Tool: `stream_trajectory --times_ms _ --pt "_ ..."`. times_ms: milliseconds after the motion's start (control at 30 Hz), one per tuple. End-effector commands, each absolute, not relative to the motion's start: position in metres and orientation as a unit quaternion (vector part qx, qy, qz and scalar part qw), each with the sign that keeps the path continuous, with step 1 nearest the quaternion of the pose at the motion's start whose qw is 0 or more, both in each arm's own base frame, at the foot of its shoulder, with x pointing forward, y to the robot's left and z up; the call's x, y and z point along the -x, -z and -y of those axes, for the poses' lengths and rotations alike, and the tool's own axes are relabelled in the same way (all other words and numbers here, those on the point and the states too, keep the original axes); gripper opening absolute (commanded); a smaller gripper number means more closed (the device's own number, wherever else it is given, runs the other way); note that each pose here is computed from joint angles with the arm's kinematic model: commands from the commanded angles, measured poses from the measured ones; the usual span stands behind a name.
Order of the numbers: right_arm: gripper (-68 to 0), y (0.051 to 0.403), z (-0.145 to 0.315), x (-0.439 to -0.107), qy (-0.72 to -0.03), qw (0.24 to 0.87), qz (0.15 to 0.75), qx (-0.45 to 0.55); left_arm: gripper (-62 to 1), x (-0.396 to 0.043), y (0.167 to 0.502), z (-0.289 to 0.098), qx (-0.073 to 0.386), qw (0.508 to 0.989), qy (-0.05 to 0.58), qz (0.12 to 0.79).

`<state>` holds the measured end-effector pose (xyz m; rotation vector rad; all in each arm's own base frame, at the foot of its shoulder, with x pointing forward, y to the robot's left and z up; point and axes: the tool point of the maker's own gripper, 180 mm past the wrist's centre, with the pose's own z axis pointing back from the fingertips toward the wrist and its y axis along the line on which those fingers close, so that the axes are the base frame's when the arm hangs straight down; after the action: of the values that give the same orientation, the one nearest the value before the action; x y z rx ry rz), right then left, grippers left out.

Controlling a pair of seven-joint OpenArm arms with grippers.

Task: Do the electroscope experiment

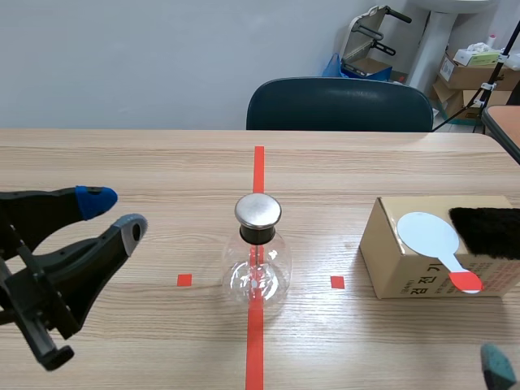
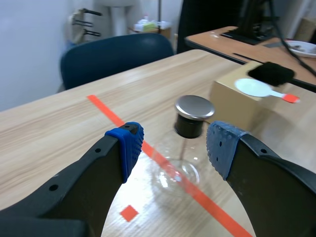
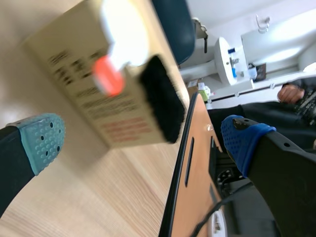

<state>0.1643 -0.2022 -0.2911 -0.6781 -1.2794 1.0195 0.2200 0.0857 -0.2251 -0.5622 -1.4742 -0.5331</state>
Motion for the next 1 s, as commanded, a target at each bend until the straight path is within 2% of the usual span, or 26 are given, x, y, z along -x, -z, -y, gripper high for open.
stream_trajectory --times_ms 0,167,433,700,867,967 --pt "0.4 0.271 0.204 -0.175 -0.43 0.624 0.58 0.297 -29.7 -0.223 0.214 -0.086 0.248 0.663 0.226 0.669" --pt "0.4 0.239 0.204 -0.194 -0.363 0.663 0.607 0.248 -29.6 -0.233 0.214 -0.1 0.213 0.679 0.204 0.672" --pt "0.4 0.226 0.171 -0.211 -0.335 0.72 0.592 0.137 -29.6 -0.238 0.22 -0.111 0.169 0.701 0.195 0.665" --pt "0.4 0.228 0.157 -0.228 -0.303 0.754 0.574 0.103 -29.6 -0.238 0.218 -0.105 0.152 0.694 0.208 0.673" --pt "0.4 0.241 0.14 -0.221 -0.324 0.77 0.547 0.048 -29.6 -0.236 0.209 -0.093 0.177 0.673 0.181 0.695" --pt "0.4 0.245 0.127 -0.215 -0.34 0.77 0.54 0.011 -29.6 -0.238 0.215 -0.09 0.153 0.68 0.173 0.696"
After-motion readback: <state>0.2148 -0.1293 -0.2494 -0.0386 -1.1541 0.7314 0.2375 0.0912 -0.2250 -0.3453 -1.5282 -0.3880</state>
